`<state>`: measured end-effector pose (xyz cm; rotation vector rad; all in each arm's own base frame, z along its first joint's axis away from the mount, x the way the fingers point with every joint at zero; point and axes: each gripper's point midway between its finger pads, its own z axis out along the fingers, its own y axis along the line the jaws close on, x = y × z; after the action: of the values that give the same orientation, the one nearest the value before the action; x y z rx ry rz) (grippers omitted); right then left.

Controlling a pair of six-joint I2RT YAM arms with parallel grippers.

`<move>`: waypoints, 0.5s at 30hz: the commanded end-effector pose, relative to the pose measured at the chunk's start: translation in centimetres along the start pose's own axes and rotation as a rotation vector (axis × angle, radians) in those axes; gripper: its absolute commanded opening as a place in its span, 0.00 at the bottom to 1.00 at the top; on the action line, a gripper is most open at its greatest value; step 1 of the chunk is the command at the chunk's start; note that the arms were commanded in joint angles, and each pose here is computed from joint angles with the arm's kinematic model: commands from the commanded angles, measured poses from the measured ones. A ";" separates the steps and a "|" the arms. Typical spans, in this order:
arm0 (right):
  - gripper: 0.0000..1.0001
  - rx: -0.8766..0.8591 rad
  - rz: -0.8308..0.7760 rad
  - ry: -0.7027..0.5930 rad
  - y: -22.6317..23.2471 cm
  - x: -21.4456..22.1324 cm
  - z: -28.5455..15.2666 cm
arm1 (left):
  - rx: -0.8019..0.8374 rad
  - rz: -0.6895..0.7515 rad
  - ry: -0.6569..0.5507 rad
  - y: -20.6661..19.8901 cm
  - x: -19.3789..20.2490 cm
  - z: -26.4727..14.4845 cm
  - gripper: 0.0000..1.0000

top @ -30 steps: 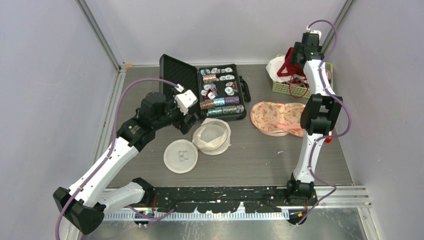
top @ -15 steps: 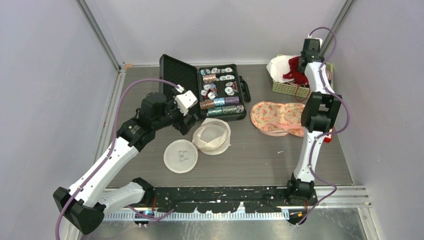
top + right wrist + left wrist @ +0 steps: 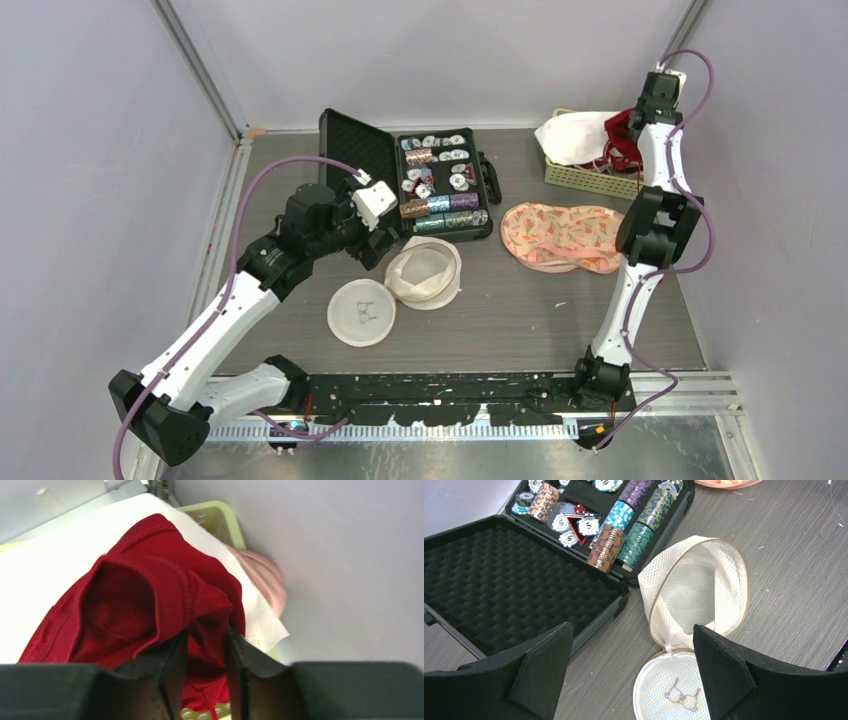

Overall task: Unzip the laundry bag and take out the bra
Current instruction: Place the bra in the bin.

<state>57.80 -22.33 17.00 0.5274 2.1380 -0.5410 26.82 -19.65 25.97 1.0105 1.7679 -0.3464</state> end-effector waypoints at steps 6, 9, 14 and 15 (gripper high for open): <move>0.36 -0.209 -0.004 -0.081 4.0 -3.9 -5.3 | -0.005 0.022 -0.041 0.3 -1.0 -0.2 0.91; 0.37 -0.272 0.013 -0.048 5.6 -3.3 -6.0 | -0.004 0.023 -0.043 0.3 -1.0 -0.2 0.91; 0.52 -0.346 0.007 -0.009 7.9 -2.3 -7.7 | -0.003 0.024 -0.040 0.3 -0.9 -0.2 0.91; 0.52 -0.358 0.005 -0.006 8.4 -2.2 -8.0 | -0.002 0.023 -0.040 0.3 -0.8 -0.2 0.90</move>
<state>58.99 -14.40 16.62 0.3620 2.2299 -0.2558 26.84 -19.65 25.96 1.0142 1.7659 -0.3438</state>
